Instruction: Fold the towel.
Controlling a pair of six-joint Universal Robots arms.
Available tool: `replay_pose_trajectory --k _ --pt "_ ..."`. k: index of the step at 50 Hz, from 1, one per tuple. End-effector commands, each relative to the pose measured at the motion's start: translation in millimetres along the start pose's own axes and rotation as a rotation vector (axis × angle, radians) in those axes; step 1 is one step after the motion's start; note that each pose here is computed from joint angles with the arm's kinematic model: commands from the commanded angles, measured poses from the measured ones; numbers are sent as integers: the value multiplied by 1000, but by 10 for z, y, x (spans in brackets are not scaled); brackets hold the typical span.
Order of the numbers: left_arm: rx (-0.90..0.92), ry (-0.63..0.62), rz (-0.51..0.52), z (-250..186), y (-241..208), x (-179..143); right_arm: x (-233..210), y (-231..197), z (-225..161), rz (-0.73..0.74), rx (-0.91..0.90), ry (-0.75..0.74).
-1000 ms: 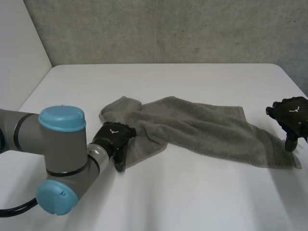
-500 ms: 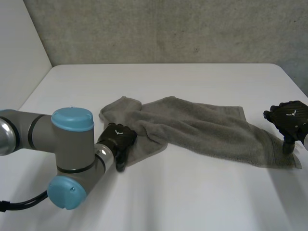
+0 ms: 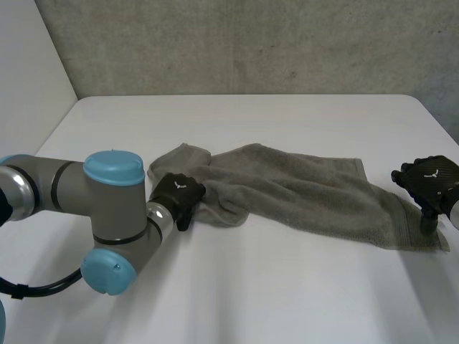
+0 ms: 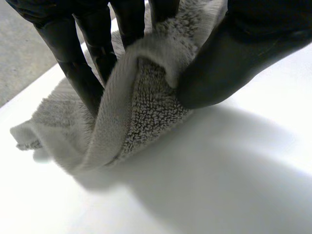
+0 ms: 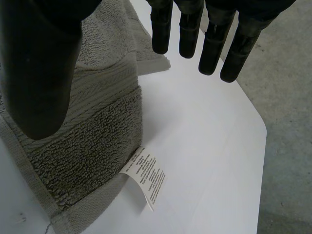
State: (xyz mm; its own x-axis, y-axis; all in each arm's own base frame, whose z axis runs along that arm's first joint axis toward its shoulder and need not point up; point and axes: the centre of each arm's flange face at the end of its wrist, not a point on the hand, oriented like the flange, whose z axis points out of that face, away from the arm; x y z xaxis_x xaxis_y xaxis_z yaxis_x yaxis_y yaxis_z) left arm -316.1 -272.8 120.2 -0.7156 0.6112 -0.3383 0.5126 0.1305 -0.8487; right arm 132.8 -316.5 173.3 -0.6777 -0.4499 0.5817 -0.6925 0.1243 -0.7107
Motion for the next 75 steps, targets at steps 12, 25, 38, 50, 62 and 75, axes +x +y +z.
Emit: replay_pose_trajectory --k 12,25,38,50,62,75 --pt "301 -523 -286 -133 -581 -1576 9 -48 -44 4 10 -3" --pt "212 -428 -289 -91 -344 -1361 -149 -51 -163 45 -25 -141" --pt "200 -408 -283 -39 -293 -1319 -795 -351 -658 83 63 -424" --pt "195 -404 -285 -29 -272 -1314 -1139 -254 -908 73 110 -478" --pt "192 -402 -285 -30 -263 -1302 -1310 -127 -975 26 151 -491" --pt "190 -399 -285 -27 -257 -1298 -1358 -58 -930 21 149 -487"
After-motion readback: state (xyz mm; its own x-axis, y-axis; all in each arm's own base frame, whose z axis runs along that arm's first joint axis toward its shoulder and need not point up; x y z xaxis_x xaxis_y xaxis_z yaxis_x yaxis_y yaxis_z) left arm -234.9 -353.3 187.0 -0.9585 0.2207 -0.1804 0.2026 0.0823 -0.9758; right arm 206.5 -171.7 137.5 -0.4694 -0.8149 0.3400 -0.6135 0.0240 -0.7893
